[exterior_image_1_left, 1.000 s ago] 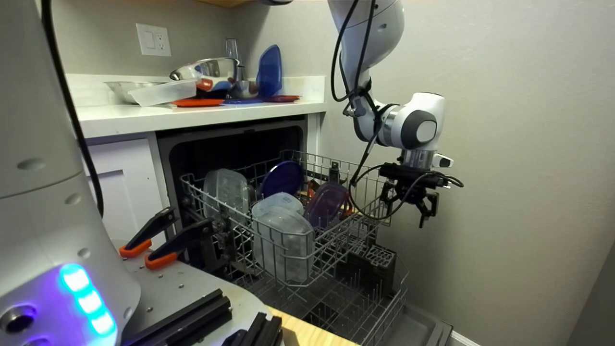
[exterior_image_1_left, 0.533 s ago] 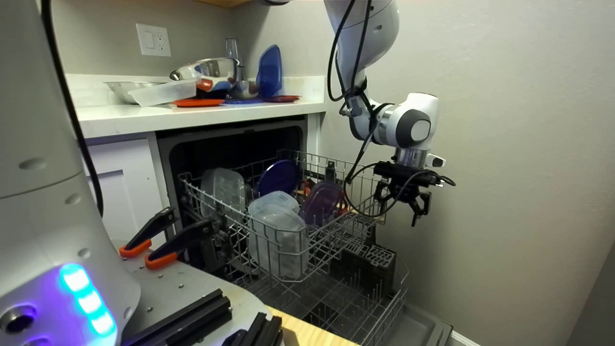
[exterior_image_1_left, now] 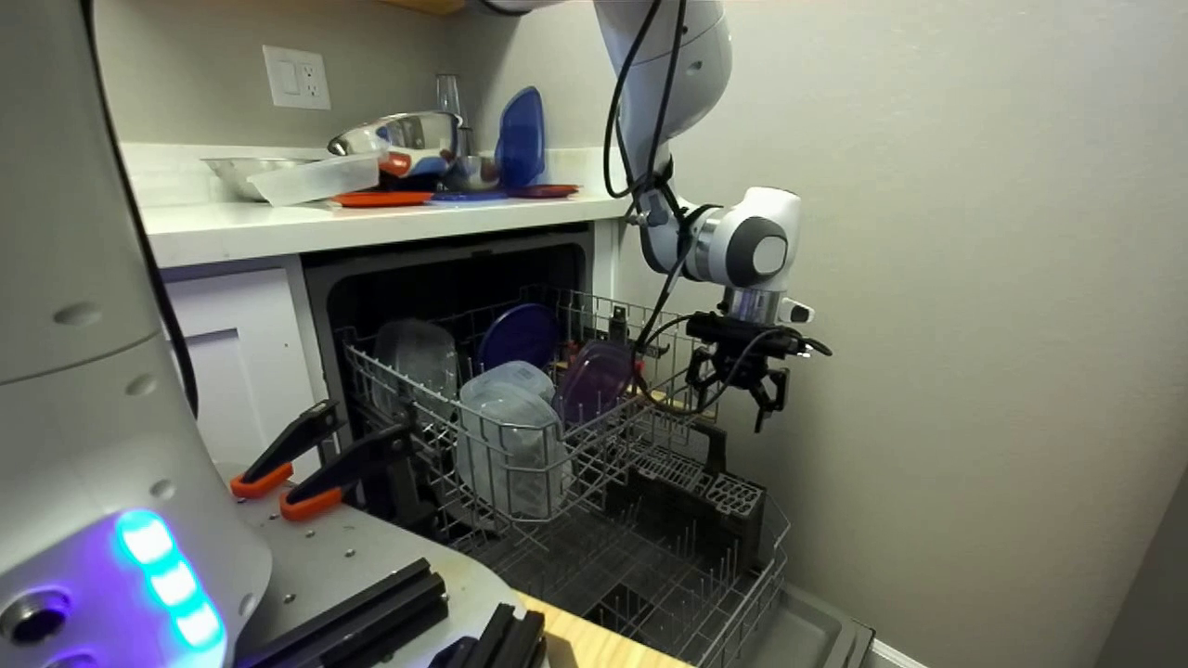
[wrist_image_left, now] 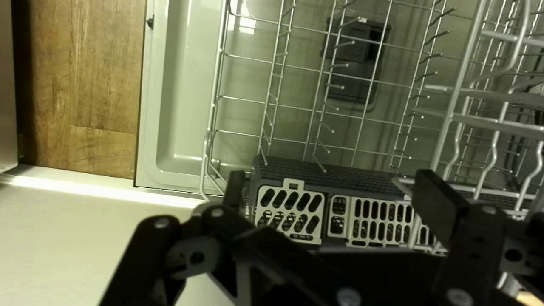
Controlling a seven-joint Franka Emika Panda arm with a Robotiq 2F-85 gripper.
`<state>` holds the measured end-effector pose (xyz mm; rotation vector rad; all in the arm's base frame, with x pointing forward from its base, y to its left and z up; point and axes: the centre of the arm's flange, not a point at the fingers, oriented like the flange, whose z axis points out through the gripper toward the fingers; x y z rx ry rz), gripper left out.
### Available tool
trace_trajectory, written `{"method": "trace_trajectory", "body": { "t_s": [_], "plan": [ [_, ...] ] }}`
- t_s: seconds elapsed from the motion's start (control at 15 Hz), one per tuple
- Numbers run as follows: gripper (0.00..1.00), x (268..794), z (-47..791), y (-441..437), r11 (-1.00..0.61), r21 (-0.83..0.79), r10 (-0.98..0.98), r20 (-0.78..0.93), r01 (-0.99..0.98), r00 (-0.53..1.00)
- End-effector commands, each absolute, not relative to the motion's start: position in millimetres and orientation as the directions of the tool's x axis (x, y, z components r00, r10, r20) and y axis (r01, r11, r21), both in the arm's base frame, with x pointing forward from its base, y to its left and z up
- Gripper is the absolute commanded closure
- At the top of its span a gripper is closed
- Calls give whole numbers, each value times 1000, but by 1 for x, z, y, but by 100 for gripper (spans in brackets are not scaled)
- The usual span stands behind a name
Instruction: Push in the dishwasher rack
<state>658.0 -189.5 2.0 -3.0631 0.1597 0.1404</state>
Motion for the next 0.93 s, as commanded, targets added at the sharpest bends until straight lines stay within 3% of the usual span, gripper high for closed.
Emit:
{"method": "trace_trajectory", "body": {
  "t_s": [0.0, 0.87],
  "plan": [
    [0, 654, -2, -149, -995, -53, -78, -123, -85, 989],
    [0, 660, -19, -19, -999, -44, 2, -149, -5, 989]
  ]
}}
